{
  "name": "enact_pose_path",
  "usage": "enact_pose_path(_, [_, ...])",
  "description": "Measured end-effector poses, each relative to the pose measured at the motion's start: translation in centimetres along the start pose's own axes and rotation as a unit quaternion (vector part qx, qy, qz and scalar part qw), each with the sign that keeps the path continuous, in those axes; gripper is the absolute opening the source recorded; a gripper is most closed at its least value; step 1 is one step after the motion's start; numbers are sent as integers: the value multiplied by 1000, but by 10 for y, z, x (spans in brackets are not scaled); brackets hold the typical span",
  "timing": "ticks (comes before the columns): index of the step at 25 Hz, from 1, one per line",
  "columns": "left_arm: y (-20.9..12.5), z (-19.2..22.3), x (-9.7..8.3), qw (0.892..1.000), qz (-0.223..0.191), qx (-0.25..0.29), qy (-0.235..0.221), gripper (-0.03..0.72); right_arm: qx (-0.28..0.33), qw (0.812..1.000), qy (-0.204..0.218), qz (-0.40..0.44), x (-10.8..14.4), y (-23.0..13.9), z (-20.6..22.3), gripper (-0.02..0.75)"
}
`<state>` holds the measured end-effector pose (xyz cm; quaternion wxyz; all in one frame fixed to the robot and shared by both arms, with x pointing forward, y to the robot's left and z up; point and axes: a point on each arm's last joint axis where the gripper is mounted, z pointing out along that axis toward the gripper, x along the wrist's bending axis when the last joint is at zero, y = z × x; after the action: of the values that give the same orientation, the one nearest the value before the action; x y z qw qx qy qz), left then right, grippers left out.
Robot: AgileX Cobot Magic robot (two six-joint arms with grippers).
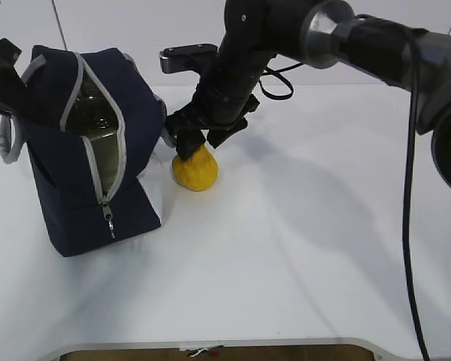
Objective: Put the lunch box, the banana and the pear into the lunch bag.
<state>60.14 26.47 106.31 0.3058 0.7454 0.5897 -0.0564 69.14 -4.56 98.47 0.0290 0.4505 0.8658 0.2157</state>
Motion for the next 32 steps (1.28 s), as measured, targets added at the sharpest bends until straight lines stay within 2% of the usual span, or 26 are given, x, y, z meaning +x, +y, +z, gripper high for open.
enact_pose_path(11, [0,0,0,1000,0,0,0,9,-10,1000,-1,-5,-1,1,4,511])
enact_pose_path(14, [0,0,0,1000,0,0,0,9,-9,1000,-1,-5,-1,1,5,470])
enact_pose_path(20, [0,0,0,1000,0,0,0,9,-9,1000,-1,-6,-1,1,5,288])
enact_pose_path(26, [0,0,0,1000,0,1,0,9,26,1000,1,-15,1,1,-9,258])
enact_pose_path(32, [-1,0,0,1000,0,5,-2,9,5,999,-36,-35,-1,9,-34,258])
